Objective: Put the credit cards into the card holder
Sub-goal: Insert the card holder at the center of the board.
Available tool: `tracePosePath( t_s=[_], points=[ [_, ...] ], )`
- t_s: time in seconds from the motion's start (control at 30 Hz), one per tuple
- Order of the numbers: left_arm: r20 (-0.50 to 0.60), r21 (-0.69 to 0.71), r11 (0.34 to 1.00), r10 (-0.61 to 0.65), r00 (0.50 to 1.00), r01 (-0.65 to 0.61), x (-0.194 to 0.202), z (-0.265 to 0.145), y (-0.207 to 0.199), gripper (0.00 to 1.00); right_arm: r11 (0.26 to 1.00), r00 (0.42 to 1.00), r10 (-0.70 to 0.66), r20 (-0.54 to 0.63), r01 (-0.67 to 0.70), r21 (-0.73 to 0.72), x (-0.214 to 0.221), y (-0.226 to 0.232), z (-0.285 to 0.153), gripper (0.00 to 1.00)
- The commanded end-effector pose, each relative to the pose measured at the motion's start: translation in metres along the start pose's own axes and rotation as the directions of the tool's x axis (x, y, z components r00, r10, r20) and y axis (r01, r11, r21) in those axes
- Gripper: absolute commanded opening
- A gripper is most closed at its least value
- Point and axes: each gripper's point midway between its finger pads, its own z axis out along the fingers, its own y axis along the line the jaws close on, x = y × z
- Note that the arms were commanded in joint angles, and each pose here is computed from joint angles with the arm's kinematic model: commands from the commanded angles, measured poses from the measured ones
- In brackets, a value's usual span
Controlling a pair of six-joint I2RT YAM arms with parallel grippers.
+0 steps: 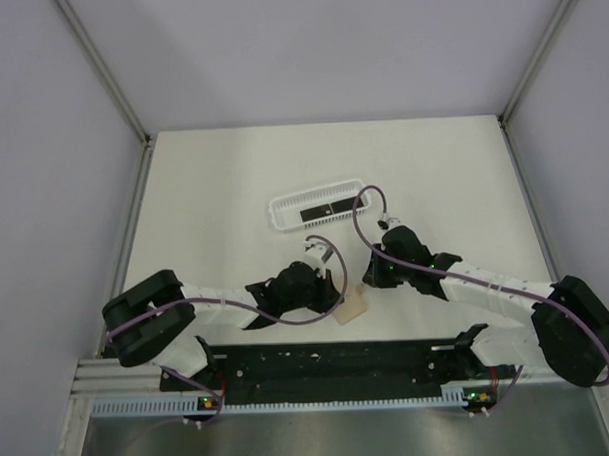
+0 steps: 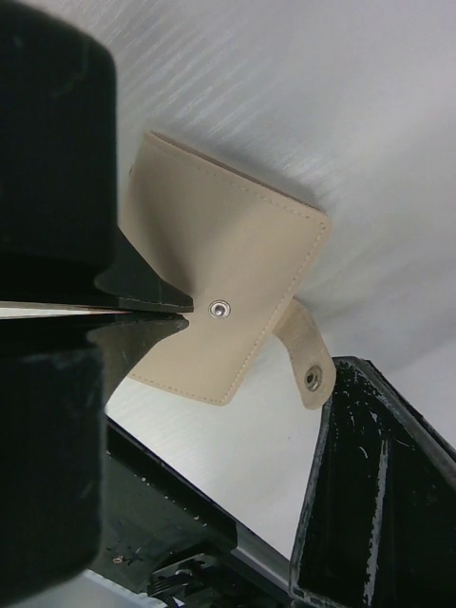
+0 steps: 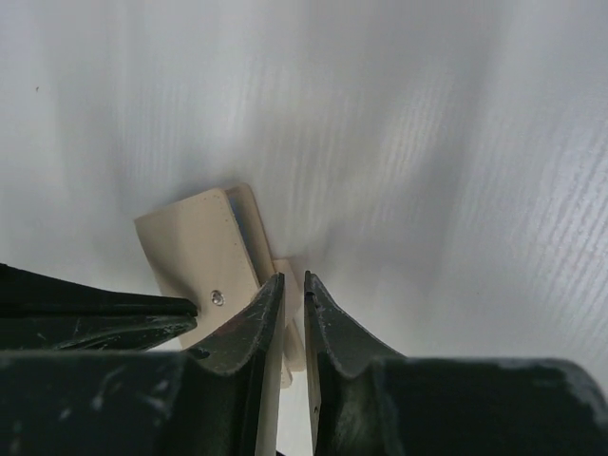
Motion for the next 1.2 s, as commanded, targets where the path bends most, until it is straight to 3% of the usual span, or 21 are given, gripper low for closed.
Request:
tracePosePath(
  t_s=[0.0, 0.57, 0.7, 0.87, 1.17],
  points=[
    [0.006, 0.033, 0.999, -0.009, 1.0, 0.008, 0.002, 0.0, -0.003, 0.0, 0.993, 1.0, -0.015, 0.017, 0.017, -0.115, -0.009, 0.021, 0.002, 0.13],
    [-0.005, 0.004, 1.0, -0.011, 1.0, 0.011, 0.01, 0.0, 0.007, 0.0, 0.977, 1.0, -0.002, -0.029, -0.004, -0.212, 0.002, 0.036, 0.005, 0.16],
    [-0.009, -0.001, 1.0, -0.012, 1.0, 0.012, 0.011, 0.0, 0.008, 0.0, 0.987, 0.997, 0.048, 0.054, -0.039, -0.158, -0.006, 0.023, -0.001, 0.22],
    [-0.011, -0.006, 1.0, -0.004, 1.0, 0.004, 0.012, -0.002, 0.009, 0.0, 0.997, 0.988, 0.073, 0.133, -0.076, 0.021, -0.015, -0.011, -0.013, 0.29],
    [-0.018, 0.001, 1.0, 0.0, 1.0, 0.0, 0.013, -0.001, 0.008, 0.0, 0.995, 0.989, 0.095, 0.116, -0.098, 0.014, -0.007, -0.013, -0.011, 0.31]
  ],
)
